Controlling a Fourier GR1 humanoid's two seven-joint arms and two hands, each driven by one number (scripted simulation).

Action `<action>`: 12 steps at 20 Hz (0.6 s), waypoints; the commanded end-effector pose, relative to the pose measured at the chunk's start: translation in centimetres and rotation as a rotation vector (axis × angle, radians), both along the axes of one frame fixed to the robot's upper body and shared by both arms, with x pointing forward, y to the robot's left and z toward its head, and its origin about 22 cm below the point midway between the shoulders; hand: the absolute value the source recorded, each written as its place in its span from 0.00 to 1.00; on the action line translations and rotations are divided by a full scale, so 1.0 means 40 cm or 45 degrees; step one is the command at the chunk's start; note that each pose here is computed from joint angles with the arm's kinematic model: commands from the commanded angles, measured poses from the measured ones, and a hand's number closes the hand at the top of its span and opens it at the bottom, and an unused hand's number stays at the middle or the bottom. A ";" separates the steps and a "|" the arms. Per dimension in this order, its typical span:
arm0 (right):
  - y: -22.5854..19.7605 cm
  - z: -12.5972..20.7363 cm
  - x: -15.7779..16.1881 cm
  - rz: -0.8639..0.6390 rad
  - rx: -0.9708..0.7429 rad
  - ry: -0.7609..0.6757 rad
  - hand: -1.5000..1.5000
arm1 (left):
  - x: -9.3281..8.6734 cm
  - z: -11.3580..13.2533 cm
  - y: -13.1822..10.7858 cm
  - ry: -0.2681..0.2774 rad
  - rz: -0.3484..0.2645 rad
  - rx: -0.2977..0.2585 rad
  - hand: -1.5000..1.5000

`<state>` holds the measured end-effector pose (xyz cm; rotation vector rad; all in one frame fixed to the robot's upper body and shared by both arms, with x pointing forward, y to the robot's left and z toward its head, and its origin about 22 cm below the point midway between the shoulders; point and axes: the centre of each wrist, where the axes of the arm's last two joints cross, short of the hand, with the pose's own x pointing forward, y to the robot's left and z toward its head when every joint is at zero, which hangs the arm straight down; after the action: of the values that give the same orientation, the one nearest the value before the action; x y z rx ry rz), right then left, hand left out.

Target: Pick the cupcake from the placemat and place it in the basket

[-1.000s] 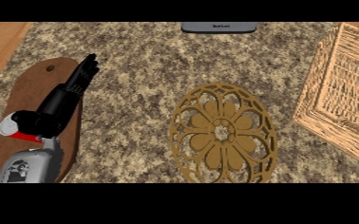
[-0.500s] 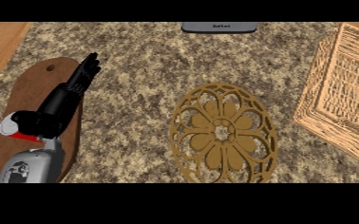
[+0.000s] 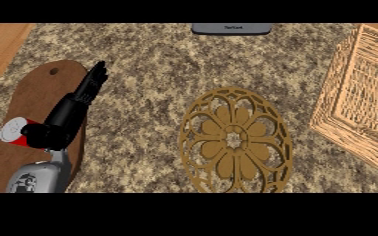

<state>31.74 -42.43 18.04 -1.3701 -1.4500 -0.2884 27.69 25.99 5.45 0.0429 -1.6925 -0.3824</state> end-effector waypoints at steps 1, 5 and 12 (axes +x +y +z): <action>-0.063 -0.035 -0.010 -0.027 -0.004 -0.024 0.00 | -0.042 0.000 0.067 0.001 0.004 0.017 0.50; -0.034 0.015 0.026 0.033 -0.074 -0.009 0.00 | 0.016 0.046 0.064 0.012 -0.014 0.012 0.50; -0.086 0.069 0.013 0.106 0.044 -0.220 0.00 | 0.004 0.016 0.019 0.005 -0.008 0.003 0.50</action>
<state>31.89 -44.97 19.98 -1.3385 -1.5717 -0.3130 27.47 26.55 6.00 0.0398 -1.6864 -0.3807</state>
